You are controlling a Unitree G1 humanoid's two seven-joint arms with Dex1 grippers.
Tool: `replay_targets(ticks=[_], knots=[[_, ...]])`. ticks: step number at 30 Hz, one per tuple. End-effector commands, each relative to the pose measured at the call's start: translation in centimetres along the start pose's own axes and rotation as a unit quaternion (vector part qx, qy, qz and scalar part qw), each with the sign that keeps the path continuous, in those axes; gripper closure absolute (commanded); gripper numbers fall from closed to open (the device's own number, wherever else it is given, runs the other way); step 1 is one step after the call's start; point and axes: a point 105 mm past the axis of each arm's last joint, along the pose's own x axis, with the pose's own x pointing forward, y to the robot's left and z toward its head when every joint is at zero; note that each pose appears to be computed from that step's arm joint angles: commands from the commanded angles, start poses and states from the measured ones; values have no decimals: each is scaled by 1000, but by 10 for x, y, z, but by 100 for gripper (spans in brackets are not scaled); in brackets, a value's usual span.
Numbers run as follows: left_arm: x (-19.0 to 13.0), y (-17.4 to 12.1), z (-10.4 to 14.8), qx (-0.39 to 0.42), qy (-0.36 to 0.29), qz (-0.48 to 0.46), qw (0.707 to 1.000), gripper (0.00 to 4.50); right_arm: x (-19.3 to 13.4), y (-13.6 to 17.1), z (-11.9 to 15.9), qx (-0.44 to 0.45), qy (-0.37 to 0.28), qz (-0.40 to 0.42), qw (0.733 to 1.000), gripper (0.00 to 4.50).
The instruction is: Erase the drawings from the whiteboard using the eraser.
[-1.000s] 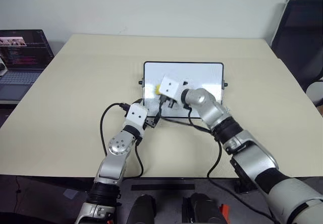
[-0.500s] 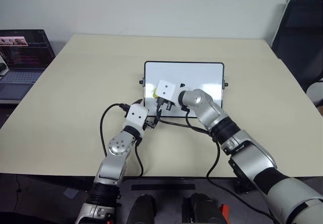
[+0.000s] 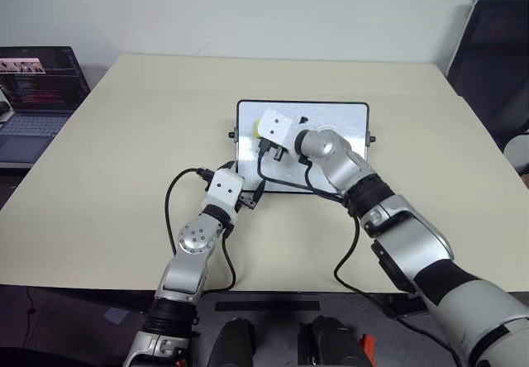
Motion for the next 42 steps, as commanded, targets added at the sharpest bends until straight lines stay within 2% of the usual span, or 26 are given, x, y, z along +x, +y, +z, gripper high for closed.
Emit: replay_targets(ticks=[1, 6, 14, 22, 26, 30, 34, 42], knots=[[2, 2, 14, 9, -25, 3, 1000, 0, -8, 21, -26, 1, 41, 31, 999, 338], [2, 2, 14, 9, -25, 5, 1000, 0, -19, 23, -36, 6, 54, 30, 998, 338], [5, 0, 15, 7, -28, 0, 1000, 0, -29, 4, -34, 16, 50, 0, 999, 338], [7, -10, 24, 2, -50, -30, 998, 0, -77, -35, -34, 80, 5, -100, 992, 338], [9, -12, 28, 0, -57, -36, 998, 0, -98, -34, -40, 90, -2, -125, 988, 338], [11, -14, 28, 1, -58, -43, 997, 0, -115, -23, -62, 107, 33, -140, 984, 338], [12, -14, 29, 1, -60, -46, 997, 0, -120, -18, -71, 117, 48, -152, 980, 338], [13, -18, 30, 0, -62, -56, 996, 0, -122, -26, -72, 118, 51, -174, 976, 338]])
